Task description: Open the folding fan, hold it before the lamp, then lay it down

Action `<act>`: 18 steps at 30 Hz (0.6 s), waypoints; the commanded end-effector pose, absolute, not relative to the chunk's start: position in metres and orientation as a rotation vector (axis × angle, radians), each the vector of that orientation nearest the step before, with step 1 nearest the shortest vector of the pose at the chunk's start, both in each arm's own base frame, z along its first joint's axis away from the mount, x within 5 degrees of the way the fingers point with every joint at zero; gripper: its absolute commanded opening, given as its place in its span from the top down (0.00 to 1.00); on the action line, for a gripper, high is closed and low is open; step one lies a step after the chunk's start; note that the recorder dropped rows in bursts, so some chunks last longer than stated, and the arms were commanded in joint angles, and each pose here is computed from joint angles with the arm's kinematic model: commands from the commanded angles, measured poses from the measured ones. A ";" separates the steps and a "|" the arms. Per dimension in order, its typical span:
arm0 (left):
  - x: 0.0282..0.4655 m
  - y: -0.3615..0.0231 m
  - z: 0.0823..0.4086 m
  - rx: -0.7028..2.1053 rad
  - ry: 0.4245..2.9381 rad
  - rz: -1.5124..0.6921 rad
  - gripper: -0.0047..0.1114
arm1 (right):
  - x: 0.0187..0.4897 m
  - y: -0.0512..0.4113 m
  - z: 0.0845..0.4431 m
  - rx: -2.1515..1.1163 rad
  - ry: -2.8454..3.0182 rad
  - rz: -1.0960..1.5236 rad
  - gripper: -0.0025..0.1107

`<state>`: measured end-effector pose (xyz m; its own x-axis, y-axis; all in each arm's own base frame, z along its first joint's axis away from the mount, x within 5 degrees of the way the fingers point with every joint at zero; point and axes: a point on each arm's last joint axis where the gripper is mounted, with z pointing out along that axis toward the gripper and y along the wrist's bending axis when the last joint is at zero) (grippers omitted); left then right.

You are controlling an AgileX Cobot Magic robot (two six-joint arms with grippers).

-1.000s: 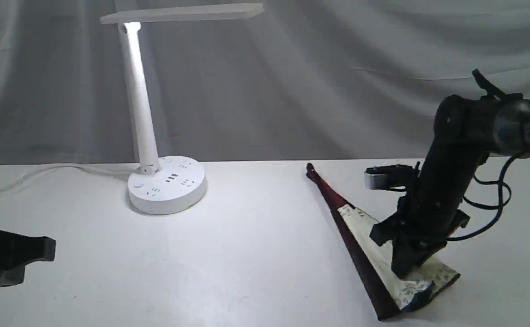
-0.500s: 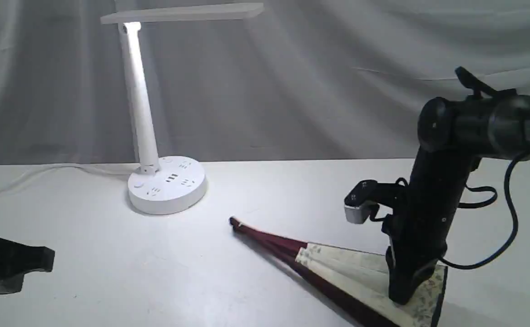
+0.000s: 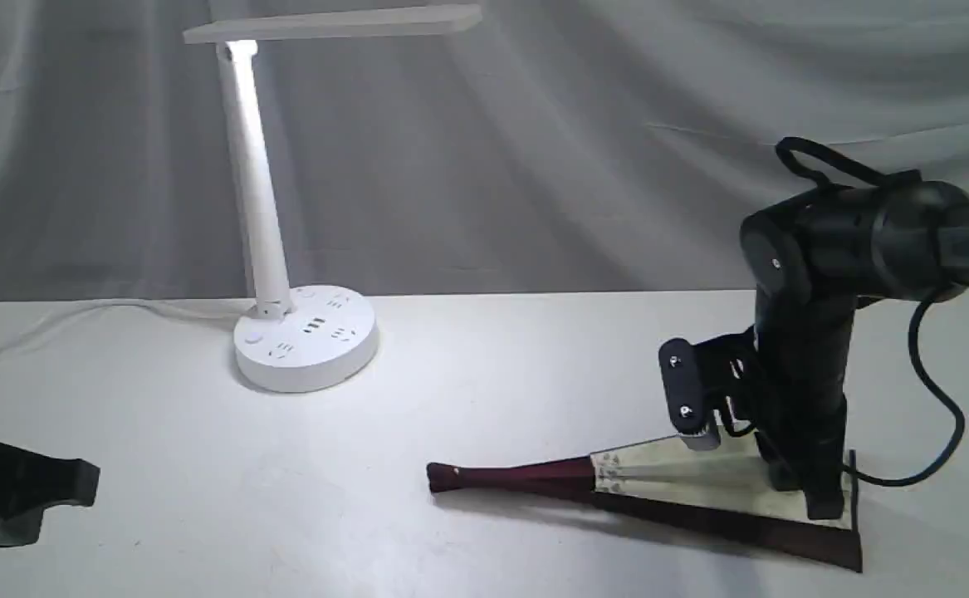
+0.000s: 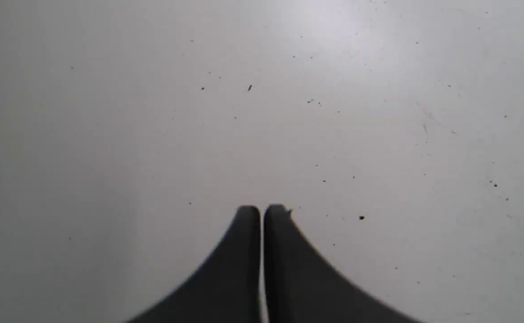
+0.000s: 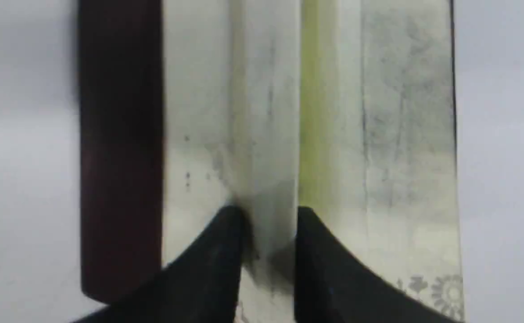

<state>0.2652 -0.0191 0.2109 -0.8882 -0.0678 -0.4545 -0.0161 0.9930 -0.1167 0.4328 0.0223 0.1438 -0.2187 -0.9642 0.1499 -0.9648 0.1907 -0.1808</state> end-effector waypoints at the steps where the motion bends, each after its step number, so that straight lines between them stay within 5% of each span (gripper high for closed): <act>1: 0.267 -0.021 0.213 -0.046 2.638 -0.156 0.96 | 0.444 0.028 0.147 2.076 -2.463 0.497 0.72; 8: 0.268 -0.021 0.213 -0.014 2.632 -0.147 0.96 | 0.446 0.041 0.140 2.131 -2.459 0.462 0.63; 18: 0.278 -0.037 0.230 0.161 2.560 -0.346 0.83 | 0.432 0.050 0.157 1.538 -2.932 0.138 0.60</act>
<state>0.2730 -0.0319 0.2239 -0.8596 0.0232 -0.5105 0.1392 0.9718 -0.1902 0.4354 0.0481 0.1485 -0.4687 -0.8801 -0.0757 -0.8597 0.4742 -0.1901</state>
